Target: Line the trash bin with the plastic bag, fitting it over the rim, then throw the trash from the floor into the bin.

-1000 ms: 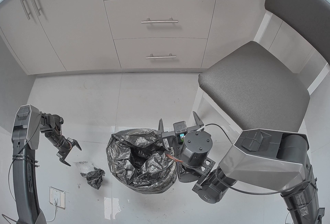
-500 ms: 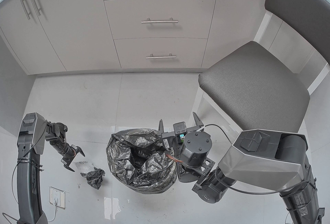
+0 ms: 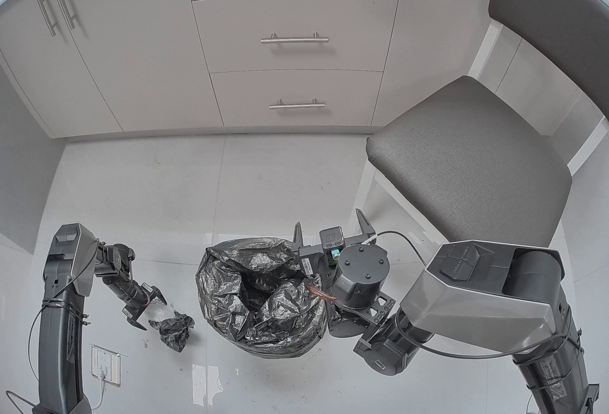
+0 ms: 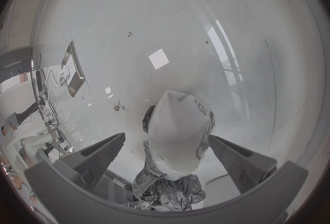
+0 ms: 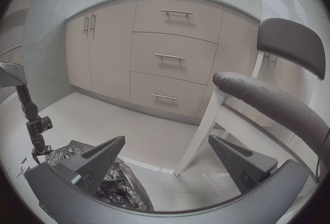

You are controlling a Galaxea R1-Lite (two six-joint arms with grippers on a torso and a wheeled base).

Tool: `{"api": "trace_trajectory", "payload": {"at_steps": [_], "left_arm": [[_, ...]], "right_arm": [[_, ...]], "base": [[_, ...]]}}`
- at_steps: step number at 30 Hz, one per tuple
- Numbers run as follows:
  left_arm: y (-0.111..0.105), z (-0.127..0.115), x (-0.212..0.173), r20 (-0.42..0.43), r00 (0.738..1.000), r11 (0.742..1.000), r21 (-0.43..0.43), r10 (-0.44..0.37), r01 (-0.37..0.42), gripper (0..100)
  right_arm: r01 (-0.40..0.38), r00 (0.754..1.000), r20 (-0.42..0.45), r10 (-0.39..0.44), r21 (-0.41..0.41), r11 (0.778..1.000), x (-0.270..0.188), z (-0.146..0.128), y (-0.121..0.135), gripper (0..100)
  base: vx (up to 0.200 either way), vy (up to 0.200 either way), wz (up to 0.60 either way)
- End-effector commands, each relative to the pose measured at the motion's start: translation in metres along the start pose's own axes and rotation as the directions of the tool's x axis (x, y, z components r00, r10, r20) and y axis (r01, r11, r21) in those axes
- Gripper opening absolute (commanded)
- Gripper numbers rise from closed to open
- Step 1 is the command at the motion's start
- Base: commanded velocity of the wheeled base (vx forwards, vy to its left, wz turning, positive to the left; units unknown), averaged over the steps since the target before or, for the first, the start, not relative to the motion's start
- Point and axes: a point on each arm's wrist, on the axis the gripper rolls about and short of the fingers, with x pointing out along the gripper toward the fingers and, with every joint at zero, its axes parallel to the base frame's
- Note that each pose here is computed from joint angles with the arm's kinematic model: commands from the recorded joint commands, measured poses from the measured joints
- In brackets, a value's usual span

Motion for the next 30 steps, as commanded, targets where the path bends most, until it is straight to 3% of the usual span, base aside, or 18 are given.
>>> {"api": "trace_trajectory", "payload": {"at_steps": [1, 8, 9, 17, 23, 26, 30], "left_arm": [[0.004, -0.001, 0.009, -0.010, 1.000, 1.000, 0.002, 0.008, -0.008, 100], [0.003, -0.002, 0.011, -0.003, 1.000, 1.000, 0.009, 0.003, -0.003, 100], [0.003, -0.002, 0.011, -0.003, 1.000, 1.000, 0.009, 0.003, -0.003, 0], [-0.006, -0.005, 0.000, 0.004, 1.000, 1.000, 0.022, -0.004, 0.004, 0], [-0.025, -0.007, -0.044, 0.018, 1.000, 0.999, 0.027, -0.020, 0.020, 0], [-0.035, -0.012, -0.073, 0.016, 1.000, 0.999, 0.033, -0.020, 0.019, 0], [-0.051, -0.034, -0.156, -0.007, 1.000, 0.999, 0.045, -0.013, 0.014, 0]], "right_arm": [[0.002, 1.000, 0.010, -0.003, 0.009, 1.000, 0.000, 0.000, 0.000, 100], [0.002, 1.000, 0.009, -0.002, 0.008, 1.000, 0.000, -0.001, 0.001, 100], [0.002, 1.000, 0.009, -0.002, 0.008, 1.000, 0.000, -0.001, 0.001, 100], [0.002, 1.000, 0.010, -0.003, 0.009, 1.000, 0.000, -0.001, 0.001, 100], [0.004, 1.000, 0.010, -0.004, 0.009, 1.000, 0.001, -0.001, 0.000, 100], [0.004, 1.000, 0.010, -0.004, 0.009, 1.000, 0.001, -0.001, 0.000, 100], [0.005, 1.000, 0.014, -0.005, 0.013, 1.000, 0.001, 0.002, -0.001, 100]], "base": [[0.000, 0.000, 0.00], [0.000, 0.000, 0.00], [0.000, 0.000, 0.00], [0.000, 0.000, 0.00], [0.000, 0.000, 0.00], [0.000, 0.000, 0.00], [0.000, 0.000, 0.00]]}}
